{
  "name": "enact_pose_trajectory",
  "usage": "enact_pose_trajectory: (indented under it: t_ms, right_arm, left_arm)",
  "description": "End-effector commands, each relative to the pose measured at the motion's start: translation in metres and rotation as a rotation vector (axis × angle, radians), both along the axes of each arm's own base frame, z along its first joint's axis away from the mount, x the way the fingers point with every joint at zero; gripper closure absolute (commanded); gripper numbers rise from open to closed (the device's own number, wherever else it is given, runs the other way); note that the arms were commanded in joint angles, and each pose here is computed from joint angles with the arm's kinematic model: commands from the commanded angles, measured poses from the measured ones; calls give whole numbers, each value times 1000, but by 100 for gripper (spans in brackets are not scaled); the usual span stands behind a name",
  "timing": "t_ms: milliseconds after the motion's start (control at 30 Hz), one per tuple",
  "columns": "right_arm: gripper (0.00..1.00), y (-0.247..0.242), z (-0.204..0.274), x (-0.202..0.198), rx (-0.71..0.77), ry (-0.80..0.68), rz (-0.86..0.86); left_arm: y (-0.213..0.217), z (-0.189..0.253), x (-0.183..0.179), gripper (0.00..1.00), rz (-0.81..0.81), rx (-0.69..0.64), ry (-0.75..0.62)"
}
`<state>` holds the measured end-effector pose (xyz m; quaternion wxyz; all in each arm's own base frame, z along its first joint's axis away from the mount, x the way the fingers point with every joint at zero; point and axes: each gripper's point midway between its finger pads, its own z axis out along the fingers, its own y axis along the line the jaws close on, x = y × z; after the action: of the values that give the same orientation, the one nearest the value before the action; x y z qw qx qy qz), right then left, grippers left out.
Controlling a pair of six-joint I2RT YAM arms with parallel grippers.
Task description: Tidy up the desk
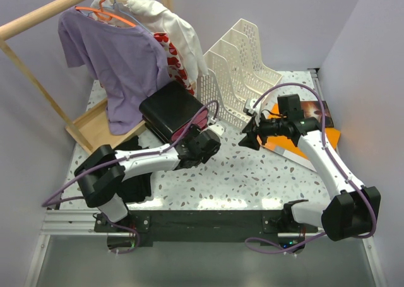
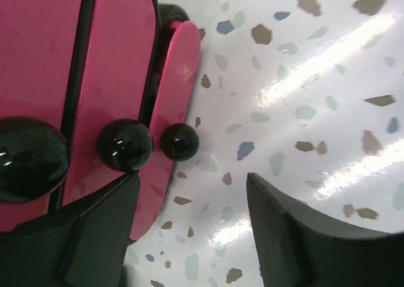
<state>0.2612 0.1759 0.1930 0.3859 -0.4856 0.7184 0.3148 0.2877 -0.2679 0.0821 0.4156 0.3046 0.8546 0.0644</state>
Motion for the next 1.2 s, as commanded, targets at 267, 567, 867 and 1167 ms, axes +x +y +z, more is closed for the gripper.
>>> enact_pose_trajectory:
  t_ms: [267,567,867,1167]
  right_arm:
    - [40,1,9,0,24,-36,14]
    - [40,0,10,0,24,-35,12]
    - [40,-1,10,0,26,-36,8]
    - [40,-3,9,1,9,-47,2]
  left_arm:
    - [-43,16,-4,65,-132,-172,25]
    - [-39,-16,17,76,-71,-47,36]
    - [-19,-25,36,50,22,2,18]
    - [-48,11,13,50,-128,-142,60]
